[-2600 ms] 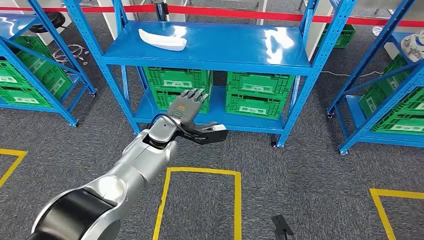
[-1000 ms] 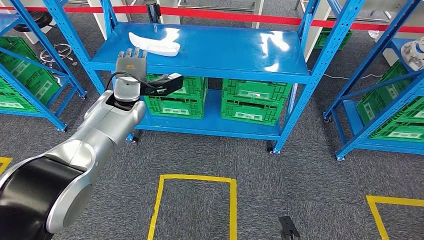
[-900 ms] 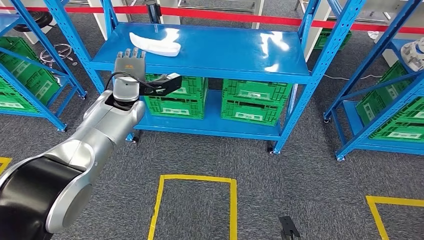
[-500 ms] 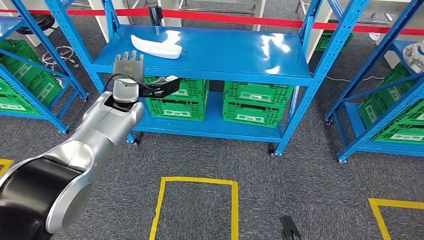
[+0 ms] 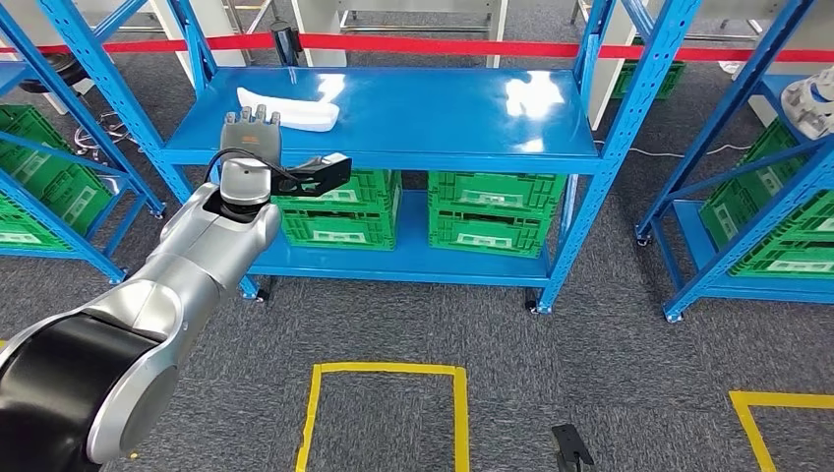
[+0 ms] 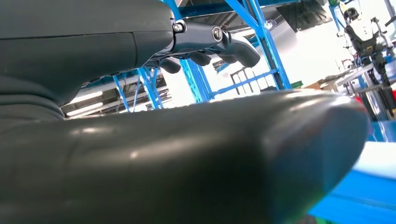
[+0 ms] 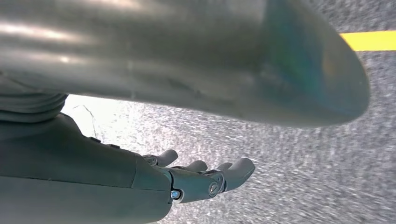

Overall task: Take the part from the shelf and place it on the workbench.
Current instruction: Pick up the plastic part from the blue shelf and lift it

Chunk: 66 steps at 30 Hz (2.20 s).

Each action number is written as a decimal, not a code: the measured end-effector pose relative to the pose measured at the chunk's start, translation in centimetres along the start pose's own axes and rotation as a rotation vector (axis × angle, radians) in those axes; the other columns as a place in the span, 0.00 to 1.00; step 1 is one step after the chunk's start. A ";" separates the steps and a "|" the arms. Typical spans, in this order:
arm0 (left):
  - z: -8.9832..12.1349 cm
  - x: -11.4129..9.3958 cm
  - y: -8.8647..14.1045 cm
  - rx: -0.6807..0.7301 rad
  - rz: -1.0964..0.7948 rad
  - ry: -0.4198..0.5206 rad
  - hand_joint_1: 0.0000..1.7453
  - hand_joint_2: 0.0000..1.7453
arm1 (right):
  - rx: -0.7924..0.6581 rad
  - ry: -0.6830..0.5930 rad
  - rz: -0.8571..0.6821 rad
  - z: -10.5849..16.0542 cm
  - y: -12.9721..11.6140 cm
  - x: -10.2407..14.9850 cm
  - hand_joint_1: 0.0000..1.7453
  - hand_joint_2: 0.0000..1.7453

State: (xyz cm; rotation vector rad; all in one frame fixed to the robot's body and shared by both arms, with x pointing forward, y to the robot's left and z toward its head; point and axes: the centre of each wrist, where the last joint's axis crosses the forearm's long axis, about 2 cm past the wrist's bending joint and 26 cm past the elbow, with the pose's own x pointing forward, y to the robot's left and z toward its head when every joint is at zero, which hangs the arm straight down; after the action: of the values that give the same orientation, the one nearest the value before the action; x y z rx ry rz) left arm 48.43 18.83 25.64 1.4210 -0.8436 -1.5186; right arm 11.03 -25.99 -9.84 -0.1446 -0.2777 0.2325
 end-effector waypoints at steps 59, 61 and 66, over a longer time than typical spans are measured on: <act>0.2 0.1 -1.5 -0.053 -0.017 -0.082 0.00 0.75 | 0.001 -0.004 0.022 -0.1 -0.4 0.4 0.00 0.00; 0.2 0.2 -1.5 -0.055 -0.008 -0.090 0.00 1.00 | 0.000 -0.006 0.023 -0.1 -0.4 0.5 0.00 0.00; 0.3 0.6 -1.4 -0.053 -0.002 -0.115 0.00 0.75 | -0.002 -0.007 0.021 -0.1 -0.4 0.6 0.00 0.00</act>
State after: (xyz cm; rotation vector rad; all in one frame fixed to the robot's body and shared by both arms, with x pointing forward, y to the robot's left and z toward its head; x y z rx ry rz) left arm 47.91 18.79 24.16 1.3070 -0.8642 -1.6252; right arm 11.66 -26.27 -9.70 -0.1485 -0.2839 0.2538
